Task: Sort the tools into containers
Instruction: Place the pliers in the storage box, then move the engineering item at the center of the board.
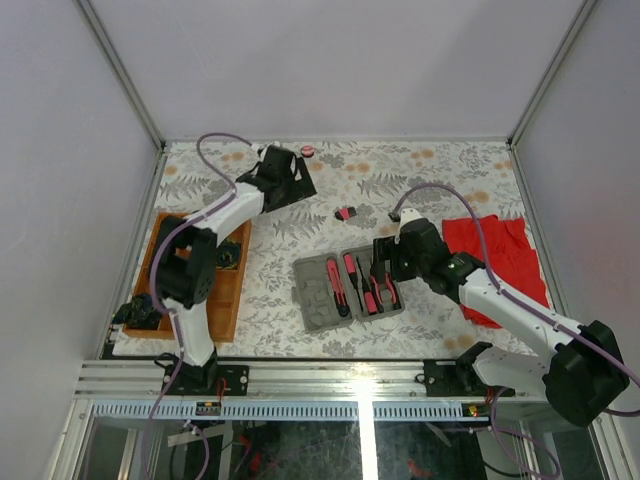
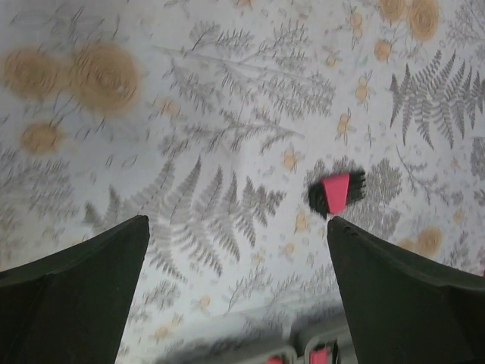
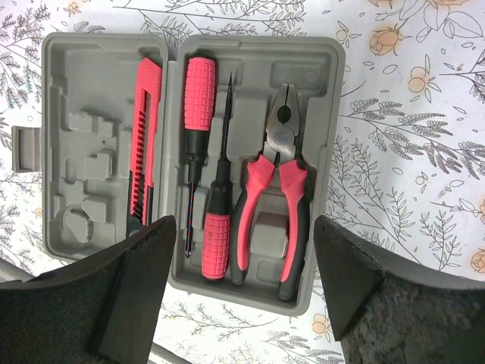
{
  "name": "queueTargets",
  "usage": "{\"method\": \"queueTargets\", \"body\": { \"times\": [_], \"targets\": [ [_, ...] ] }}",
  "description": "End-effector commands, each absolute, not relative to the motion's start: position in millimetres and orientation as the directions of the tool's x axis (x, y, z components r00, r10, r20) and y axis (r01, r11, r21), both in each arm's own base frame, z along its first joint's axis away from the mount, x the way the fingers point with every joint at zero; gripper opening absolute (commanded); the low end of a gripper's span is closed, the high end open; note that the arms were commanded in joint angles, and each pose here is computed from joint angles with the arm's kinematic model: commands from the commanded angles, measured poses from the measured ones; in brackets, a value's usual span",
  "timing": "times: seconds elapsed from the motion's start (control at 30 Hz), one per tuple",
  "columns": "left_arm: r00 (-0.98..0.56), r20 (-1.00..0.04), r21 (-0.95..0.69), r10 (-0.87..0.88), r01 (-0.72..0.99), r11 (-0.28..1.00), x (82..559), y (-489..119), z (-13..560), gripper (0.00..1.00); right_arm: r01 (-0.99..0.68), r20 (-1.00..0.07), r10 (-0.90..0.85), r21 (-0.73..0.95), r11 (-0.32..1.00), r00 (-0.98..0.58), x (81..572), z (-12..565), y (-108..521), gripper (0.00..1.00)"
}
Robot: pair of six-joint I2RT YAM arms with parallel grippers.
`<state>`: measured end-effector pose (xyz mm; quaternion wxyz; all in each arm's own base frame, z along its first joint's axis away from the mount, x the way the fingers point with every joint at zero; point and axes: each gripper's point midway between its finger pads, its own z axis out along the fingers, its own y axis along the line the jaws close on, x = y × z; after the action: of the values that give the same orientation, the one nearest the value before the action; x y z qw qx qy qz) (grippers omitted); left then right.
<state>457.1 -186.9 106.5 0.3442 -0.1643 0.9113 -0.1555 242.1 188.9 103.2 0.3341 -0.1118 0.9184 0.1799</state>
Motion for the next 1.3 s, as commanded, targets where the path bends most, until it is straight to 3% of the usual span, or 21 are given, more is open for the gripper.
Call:
{"method": "queueTargets", "body": {
  "times": [0.0,0.5,1.1,1.27],
  "targets": [
    [-0.639,-0.679,-0.350,-0.361,-0.151,0.924,516.9,-190.6,113.0,1.00,-0.322,-0.677,-0.068,0.258,0.911,-0.733,243.9,110.6,186.3,0.80],
    [-0.598,-0.769,-0.234,-0.226,-0.065,0.970,640.3,-188.7,64.0,1.00,-0.361,-0.665,-0.106,0.258,0.896,-0.739,252.7,102.1,199.0,0.80],
    [-0.367,-0.930,-0.031,0.005,0.095,0.995,702.6,-183.7,66.7,1.00,-0.367,-0.627,-0.146,0.238,0.899,-0.765,269.8,88.5,211.4,0.80],
    [-0.324,-0.946,-0.018,0.016,0.102,0.995,716.3,-181.2,66.3,0.94,-0.372,-0.619,-0.162,0.227,0.900,-0.769,274.6,86.5,214.2,0.80]
  ]
}}
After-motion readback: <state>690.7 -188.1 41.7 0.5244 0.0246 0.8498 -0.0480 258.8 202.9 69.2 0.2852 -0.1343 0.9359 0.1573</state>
